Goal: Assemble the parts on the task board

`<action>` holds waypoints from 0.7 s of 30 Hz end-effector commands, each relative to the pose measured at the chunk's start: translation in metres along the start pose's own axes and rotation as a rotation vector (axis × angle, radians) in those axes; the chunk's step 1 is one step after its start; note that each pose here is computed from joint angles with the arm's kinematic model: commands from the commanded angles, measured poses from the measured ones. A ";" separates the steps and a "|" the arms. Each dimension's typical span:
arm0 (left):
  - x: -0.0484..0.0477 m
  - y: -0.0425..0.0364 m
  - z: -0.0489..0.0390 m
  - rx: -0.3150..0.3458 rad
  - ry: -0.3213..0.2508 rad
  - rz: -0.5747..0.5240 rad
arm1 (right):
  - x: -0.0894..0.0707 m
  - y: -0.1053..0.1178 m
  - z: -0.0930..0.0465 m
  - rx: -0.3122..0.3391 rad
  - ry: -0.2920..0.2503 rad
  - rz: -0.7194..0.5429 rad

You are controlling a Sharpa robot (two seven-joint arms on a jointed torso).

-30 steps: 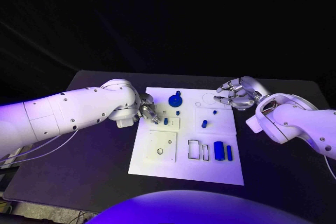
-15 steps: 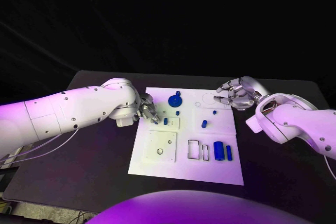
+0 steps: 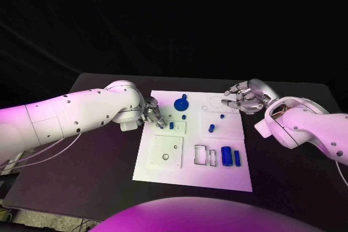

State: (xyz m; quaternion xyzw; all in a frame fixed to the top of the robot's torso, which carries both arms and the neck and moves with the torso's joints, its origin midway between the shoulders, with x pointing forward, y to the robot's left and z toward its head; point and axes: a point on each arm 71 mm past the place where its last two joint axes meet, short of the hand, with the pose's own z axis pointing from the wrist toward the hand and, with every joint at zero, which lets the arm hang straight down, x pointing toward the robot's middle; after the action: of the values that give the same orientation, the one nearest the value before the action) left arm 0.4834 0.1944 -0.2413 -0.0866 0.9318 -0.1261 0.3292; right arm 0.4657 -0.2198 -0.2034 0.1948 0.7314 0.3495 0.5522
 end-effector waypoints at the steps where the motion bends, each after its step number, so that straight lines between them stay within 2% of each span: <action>1: 0.0088 0.0076 0.0053 -0.043 0.028 0.016 | 0.001 0.000 0.000 -0.006 0.009 -0.005; 21: 0.0077 0.0095 0.0058 -0.046 0.025 0.012 | 0.001 0.000 0.000 -0.005 0.008 -0.005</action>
State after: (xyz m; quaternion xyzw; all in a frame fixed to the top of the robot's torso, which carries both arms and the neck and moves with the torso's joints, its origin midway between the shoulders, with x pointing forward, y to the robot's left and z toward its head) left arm 0.4844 0.1971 -0.2424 -0.0894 0.9321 -0.1235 0.3285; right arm 0.4657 -0.2203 -0.2035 0.1951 0.7314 0.3492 0.5523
